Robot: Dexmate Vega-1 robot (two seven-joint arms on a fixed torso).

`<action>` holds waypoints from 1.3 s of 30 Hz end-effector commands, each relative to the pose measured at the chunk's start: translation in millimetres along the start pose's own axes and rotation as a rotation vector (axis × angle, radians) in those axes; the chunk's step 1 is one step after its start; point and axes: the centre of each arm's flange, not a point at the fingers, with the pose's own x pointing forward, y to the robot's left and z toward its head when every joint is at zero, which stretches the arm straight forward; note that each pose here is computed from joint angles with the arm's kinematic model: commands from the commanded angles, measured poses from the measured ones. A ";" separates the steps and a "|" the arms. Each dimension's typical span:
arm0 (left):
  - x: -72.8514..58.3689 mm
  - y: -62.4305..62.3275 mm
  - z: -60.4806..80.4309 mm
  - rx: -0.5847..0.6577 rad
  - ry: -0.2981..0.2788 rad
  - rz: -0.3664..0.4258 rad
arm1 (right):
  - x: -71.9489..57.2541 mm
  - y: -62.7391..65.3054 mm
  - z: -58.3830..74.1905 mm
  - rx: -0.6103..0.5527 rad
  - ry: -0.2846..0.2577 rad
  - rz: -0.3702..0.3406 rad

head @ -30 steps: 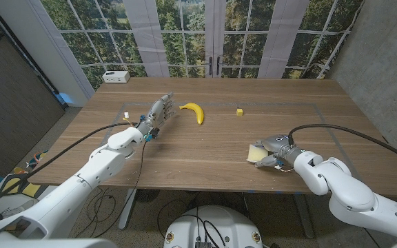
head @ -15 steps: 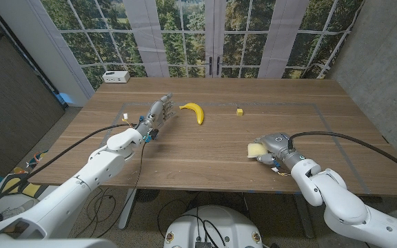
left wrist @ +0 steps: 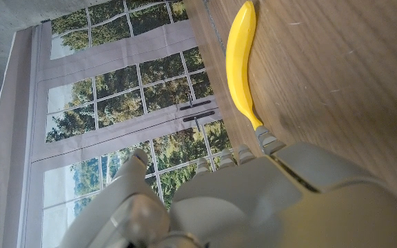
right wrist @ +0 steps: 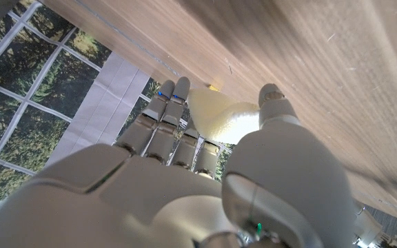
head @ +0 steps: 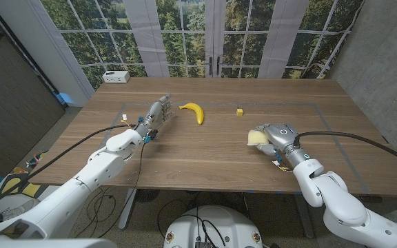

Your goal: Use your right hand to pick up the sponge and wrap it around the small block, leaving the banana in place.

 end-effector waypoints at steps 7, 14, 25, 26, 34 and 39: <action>-11.5 10.6 0.4 -0.003 -0.010 0.023 | 27.2 -30.0 -3.5 0.039 -0.016 -0.163; -17.7 14.5 1.3 -0.003 -0.017 0.036 | 44.4 -38.2 -1.0 0.044 -0.033 -0.197; -27.9 20.4 0.0 -0.011 -0.025 0.059 | 71.6 -56.2 2.7 0.033 -0.060 -0.245; -28.3 21.1 0.3 -0.008 -0.026 0.058 | 74.5 -57.7 3.0 0.033 -0.062 -0.249; -34.6 23.9 0.5 -0.009 -0.023 0.082 | 98.1 -64.8 6.2 0.055 -0.081 -0.272; -37.3 24.8 -0.4 -0.011 -0.021 0.087 | 111.2 -65.8 8.1 0.067 -0.094 -0.275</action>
